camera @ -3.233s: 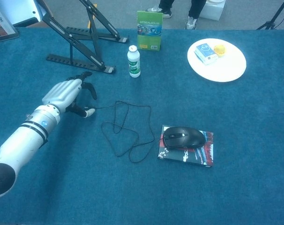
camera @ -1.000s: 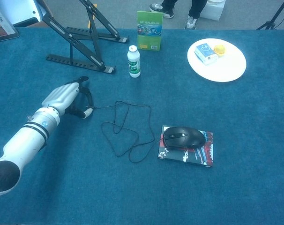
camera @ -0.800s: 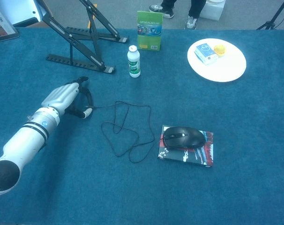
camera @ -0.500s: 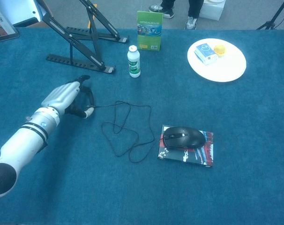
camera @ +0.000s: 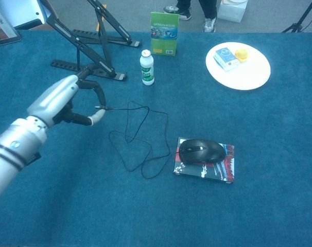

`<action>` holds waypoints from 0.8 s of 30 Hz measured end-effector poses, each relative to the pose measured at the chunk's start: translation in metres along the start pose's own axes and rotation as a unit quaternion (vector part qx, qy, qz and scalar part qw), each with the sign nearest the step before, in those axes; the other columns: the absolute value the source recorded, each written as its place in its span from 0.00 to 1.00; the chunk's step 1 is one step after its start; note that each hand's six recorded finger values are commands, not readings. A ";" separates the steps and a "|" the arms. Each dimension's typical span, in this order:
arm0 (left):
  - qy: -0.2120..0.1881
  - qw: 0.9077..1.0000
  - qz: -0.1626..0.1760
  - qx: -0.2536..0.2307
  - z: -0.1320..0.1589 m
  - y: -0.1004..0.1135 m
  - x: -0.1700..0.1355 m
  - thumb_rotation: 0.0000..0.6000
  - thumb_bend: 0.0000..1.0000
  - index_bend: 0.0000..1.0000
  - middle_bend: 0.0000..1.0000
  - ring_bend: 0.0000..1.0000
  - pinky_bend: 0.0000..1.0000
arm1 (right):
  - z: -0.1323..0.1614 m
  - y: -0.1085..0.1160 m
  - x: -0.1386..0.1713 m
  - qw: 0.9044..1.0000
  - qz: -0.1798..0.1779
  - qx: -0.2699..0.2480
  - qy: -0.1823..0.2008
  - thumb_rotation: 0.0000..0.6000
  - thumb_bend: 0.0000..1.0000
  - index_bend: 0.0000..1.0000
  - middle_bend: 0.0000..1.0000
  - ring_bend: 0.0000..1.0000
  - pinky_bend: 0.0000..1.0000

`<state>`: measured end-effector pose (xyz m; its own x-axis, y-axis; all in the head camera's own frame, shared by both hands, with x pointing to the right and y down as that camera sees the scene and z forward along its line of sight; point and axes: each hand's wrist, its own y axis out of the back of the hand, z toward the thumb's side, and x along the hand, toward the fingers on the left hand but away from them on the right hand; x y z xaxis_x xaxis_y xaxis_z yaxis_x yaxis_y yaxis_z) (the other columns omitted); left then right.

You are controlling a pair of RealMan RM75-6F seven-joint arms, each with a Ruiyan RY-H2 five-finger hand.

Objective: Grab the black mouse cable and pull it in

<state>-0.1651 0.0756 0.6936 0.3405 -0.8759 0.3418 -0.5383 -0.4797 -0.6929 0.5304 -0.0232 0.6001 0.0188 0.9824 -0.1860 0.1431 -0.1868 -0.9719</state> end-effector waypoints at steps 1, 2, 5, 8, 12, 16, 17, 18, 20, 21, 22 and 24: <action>-0.012 1.000 0.003 -0.007 0.005 0.003 -0.007 1.00 0.38 0.56 0.00 0.00 0.00 | 0.000 -0.001 0.000 1.000 0.000 -0.002 0.000 1.00 0.11 0.36 0.19 0.11 0.21; -0.021 1.000 0.005 -0.012 0.008 0.005 -0.013 1.00 0.38 0.56 0.00 0.00 0.00 | 0.000 -0.001 0.001 1.000 -0.001 -0.002 0.000 1.00 0.11 0.36 0.19 0.11 0.21; -0.049 0.998 0.009 -0.025 0.017 0.010 -0.032 1.00 0.38 0.56 0.00 0.00 0.00 | 0.001 -0.002 0.001 1.000 -0.001 -0.005 0.002 1.00 0.11 0.36 0.19 0.11 0.21; -0.072 0.997 0.006 -0.043 0.023 0.013 -0.050 1.00 0.38 0.56 0.00 0.00 0.00 | 0.002 -0.003 0.001 1.000 -0.001 -0.009 0.003 1.00 0.11 0.36 0.19 0.11 0.21; -0.095 0.993 -0.011 -0.067 0.027 0.013 -0.071 1.00 0.38 0.56 0.00 0.00 0.00 | 0.002 -0.005 0.000 1.000 -0.001 -0.013 0.003 1.00 0.11 0.36 0.19 0.11 0.21; -0.123 0.989 -0.022 -0.078 0.031 0.014 -0.088 1.00 0.40 0.56 0.00 0.00 0.00 | 0.003 -0.005 0.000 1.000 -0.004 -0.020 0.005 1.00 0.11 0.36 0.19 0.11 0.21; -0.129 0.988 -0.025 -0.080 0.031 0.015 -0.091 1.00 0.40 0.56 0.00 0.00 0.00 | 0.003 -0.005 0.000 1.000 -0.004 -0.021 0.005 1.00 0.11 0.36 0.19 0.11 0.21; -0.133 0.987 -0.027 -0.080 0.031 0.015 -0.094 1.00 0.40 0.56 0.00 0.00 0.00 | 0.004 -0.005 0.000 1.000 -0.005 -0.023 0.006 1.00 0.11 0.36 0.19 0.11 0.21; -0.137 0.987 -0.033 -0.083 0.027 0.015 -0.097 1.00 0.40 0.56 0.00 0.00 0.00 | 0.004 -0.005 0.000 1.000 -0.005 -0.026 0.007 1.00 0.11 0.36 0.19 0.11 0.21; -0.136 0.986 -0.036 -0.086 0.025 0.015 -0.098 1.00 0.40 0.56 0.00 0.00 0.00 | 0.004 -0.005 0.000 1.000 -0.004 -0.027 0.006 1.00 0.11 0.36 0.19 0.11 0.21; -0.135 0.986 -0.039 -0.090 0.023 0.015 -0.099 1.00 0.40 0.56 0.00 0.00 0.00 | 0.004 -0.006 0.000 1.000 -0.004 -0.028 0.006 1.00 0.11 0.36 0.19 0.11 0.21; -0.136 0.985 -0.044 -0.095 0.021 0.015 -0.100 1.00 0.40 0.56 0.00 0.00 0.00 | 0.002 -0.006 0.000 1.000 -0.003 -0.029 0.003 1.00 0.11 0.36 0.19 0.11 0.21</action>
<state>-0.1906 0.1566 0.6355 0.5723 -0.7964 0.1954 -0.6231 -0.5772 -0.5277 0.5272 -0.0223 0.6056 0.0238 0.9835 -0.1792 0.1999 -0.1803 -0.9631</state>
